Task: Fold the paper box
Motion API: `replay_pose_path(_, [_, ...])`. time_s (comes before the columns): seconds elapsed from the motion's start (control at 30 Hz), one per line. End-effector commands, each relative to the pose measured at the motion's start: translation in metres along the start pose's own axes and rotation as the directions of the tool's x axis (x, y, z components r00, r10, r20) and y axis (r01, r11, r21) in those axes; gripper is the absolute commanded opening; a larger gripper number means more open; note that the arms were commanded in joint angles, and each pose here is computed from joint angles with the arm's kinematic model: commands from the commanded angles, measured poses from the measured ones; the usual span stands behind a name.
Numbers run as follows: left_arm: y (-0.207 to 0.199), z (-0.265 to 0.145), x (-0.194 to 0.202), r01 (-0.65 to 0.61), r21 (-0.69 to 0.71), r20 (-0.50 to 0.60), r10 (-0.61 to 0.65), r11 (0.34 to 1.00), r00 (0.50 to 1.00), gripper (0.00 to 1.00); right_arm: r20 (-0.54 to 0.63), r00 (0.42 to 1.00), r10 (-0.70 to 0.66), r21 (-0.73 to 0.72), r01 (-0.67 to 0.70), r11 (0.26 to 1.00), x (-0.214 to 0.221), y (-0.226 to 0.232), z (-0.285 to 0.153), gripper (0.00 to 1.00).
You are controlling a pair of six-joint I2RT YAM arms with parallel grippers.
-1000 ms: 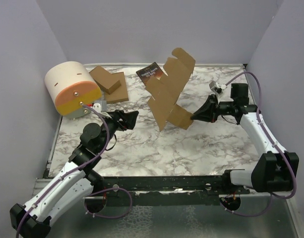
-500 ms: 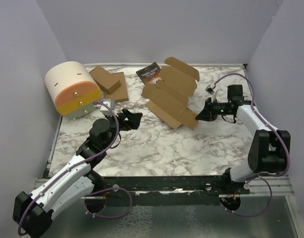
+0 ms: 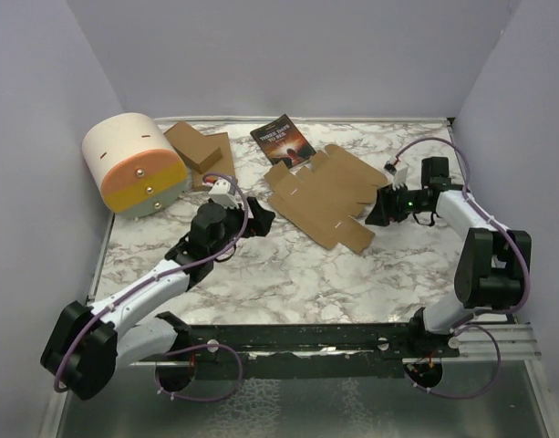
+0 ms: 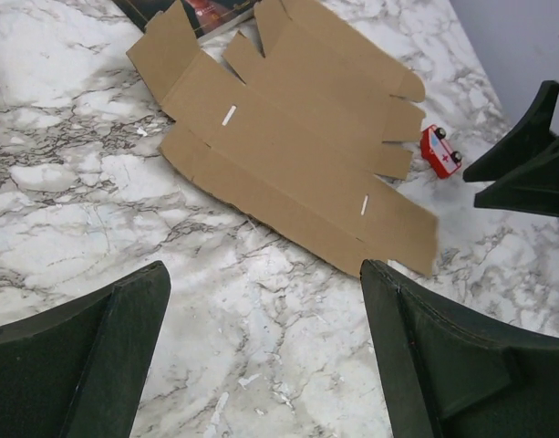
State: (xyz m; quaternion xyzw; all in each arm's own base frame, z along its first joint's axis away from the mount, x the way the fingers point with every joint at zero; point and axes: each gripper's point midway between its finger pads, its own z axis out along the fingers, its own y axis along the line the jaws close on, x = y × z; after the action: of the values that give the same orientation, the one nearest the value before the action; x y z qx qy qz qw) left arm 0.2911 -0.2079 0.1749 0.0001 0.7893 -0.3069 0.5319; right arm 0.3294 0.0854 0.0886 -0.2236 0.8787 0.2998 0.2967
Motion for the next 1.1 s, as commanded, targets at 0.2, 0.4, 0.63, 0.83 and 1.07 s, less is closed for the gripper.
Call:
replay_pose_path(0.2, [0.005,0.055,-0.032,-0.025,0.092,-0.074,0.032,0.995,0.997,0.89,0.153,0.985,-0.082,0.008,0.082,0.997,-0.034,-0.007,-0.038,0.72])
replay_pose_path(0.4, [0.024,0.107,-0.036,0.010,0.123,-0.201,0.015,0.992,0.980,0.88,0.356,0.911,-0.207,-0.160,0.278,0.947,-0.059,0.056,-0.062,0.73])
replay_pose_path(0.63, [0.060,0.161,-0.026,-0.138,0.049,-0.364,0.147,0.989,0.920,0.88,0.477,0.859,-0.185,-0.347,0.377,0.859,-0.050,0.101,-0.072,0.77])
replay_pose_path(0.83, [0.084,0.195,-0.013,-0.231,0.045,-0.478,0.224,0.972,0.849,0.80,0.410,0.896,-0.169,-0.317,0.314,0.895,-0.051,0.081,-0.062,0.79])
replay_pose_path(1.07, [0.102,0.222,0.006,-0.229,0.075,-0.555,0.231,0.971,0.799,0.76,0.395,0.902,-0.173,-0.297,0.303,0.906,-0.050,0.075,-0.059,0.79])
